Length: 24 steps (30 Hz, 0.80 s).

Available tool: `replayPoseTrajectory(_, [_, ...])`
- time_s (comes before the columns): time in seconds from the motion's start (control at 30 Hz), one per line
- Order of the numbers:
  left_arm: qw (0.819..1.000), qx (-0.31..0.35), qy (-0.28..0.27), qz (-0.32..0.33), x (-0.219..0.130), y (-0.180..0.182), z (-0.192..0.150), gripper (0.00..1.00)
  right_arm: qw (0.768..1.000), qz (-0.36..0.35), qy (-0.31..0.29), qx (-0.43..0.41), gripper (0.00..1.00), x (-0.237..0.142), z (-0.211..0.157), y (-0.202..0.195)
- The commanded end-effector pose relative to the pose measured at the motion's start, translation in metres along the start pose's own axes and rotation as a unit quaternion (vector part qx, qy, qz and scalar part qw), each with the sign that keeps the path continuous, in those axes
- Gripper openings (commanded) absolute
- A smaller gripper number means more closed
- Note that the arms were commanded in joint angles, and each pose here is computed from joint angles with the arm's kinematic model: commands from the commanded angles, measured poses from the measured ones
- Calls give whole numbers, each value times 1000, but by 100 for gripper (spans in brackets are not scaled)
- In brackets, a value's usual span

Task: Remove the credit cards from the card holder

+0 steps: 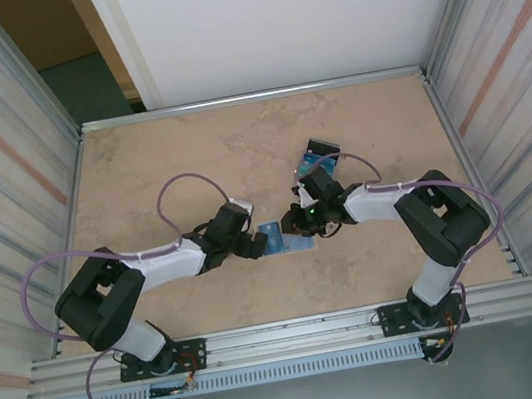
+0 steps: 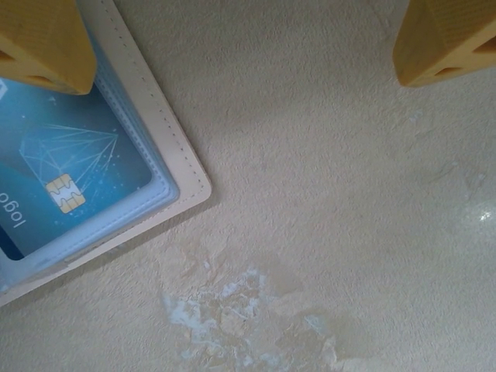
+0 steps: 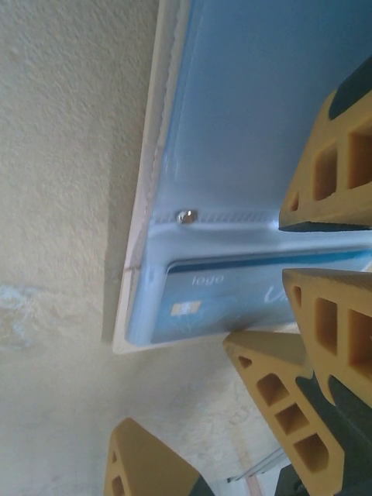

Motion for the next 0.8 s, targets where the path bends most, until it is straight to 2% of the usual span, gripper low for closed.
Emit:
replayPoseTrajectory(0.0, [999, 13, 33, 16, 2, 0, -8, 99, 1000, 23, 13, 8, 18, 5, -1, 0])
replayPoseTrajectory(0.77, [999, 14, 34, 19, 2, -1, -6, 99, 999, 34, 25, 13, 13, 16, 1, -4])
Point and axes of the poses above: each hand's point on the last joint's axis, 136 mm out from that joint toward the fingers, its own x axis out along the fingers, its own y axis along the line the jaws close on, z = x × y, the point moved 9 cm from there along -x, back along the fingers, and after that the axes turned 6 degrees about x, right-handed, at the moved point
